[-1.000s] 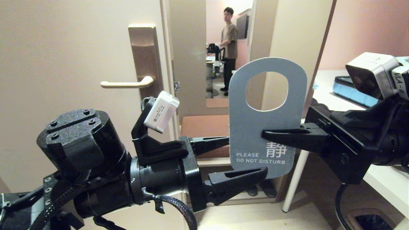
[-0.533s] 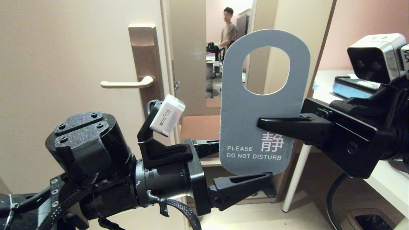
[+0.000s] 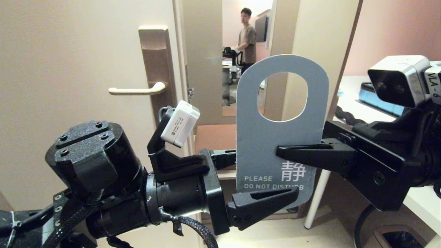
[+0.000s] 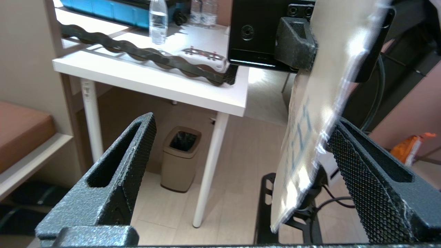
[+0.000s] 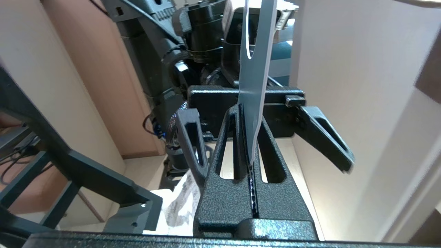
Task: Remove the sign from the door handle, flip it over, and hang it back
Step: Hand it to the other hand
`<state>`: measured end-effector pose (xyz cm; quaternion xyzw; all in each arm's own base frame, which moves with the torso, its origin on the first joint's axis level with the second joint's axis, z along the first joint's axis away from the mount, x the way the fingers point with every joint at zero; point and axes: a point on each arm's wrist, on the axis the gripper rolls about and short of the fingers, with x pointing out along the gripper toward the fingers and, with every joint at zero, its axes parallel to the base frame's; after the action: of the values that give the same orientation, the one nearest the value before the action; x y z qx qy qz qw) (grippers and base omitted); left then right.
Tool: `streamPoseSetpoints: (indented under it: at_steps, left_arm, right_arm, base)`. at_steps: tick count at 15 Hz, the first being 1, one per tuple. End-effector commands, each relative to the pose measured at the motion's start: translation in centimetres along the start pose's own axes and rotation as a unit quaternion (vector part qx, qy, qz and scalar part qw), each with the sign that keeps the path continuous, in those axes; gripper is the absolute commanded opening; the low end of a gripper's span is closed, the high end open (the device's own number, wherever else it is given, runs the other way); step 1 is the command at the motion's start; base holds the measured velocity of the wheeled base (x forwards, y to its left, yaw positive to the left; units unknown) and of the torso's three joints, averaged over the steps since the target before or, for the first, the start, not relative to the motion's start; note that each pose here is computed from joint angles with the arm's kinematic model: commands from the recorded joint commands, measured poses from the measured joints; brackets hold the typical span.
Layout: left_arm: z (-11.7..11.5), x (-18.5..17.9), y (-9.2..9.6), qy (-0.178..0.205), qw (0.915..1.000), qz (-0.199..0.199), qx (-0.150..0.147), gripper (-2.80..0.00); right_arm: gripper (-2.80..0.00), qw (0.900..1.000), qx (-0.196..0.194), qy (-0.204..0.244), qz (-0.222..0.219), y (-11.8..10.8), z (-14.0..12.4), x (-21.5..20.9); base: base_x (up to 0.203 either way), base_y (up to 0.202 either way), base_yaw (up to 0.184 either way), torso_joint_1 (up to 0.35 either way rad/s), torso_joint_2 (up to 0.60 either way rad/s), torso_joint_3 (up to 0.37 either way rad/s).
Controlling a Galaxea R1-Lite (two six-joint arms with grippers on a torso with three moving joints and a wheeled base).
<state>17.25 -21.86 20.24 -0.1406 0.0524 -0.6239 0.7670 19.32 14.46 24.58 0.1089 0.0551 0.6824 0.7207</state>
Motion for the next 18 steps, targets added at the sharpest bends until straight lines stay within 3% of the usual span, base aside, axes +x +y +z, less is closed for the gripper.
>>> streamPoseSetpoints:
  at_steps: [1,7,16,17,18]
  left_arm:
    - [-0.2,0.2,-0.4,0.001,0.9999,-0.010,-0.001,0.00]
    - [-0.5,0.6,-1.2,0.009,0.9989,-0.047,0.000,0.00]
    - [-0.9,1.2,-1.3,0.004,0.9984,-0.057,0.003,0.00]
    - [-1.0,1.2,-1.2,0.005,0.9984,-0.057,0.003,-2.80]
    - [-0.9,1.2,-1.2,0.004,0.9984,-0.056,0.003,-2.80]
  right_arm:
    - [-2.80,1.000,0.001,0.002,0.007,0.2,-0.1,0.1]
    - [-2.80,1.000,0.003,0.003,0.006,0.2,-0.3,0.1]
    - [-2.80,1.000,0.006,0.006,0.005,0.3,-0.5,-0.1]
    - [-2.80,1.000,0.006,0.006,0.005,0.3,-0.5,-0.1]
    - [-2.80,1.000,0.005,0.006,0.006,0.3,-0.6,-0.1]
  base:
    - [0.000,0.000,0.000,0.000,0.00,0.000]
    - [0.000,0.000,0.000,0.000,0.00,0.000]
    - [0.000,0.000,0.000,0.000,0.00,0.000]
    - [0.000,0.000,0.000,0.000,0.00,0.000]
    - [0.000,0.000,0.000,0.000,0.00,0.000]
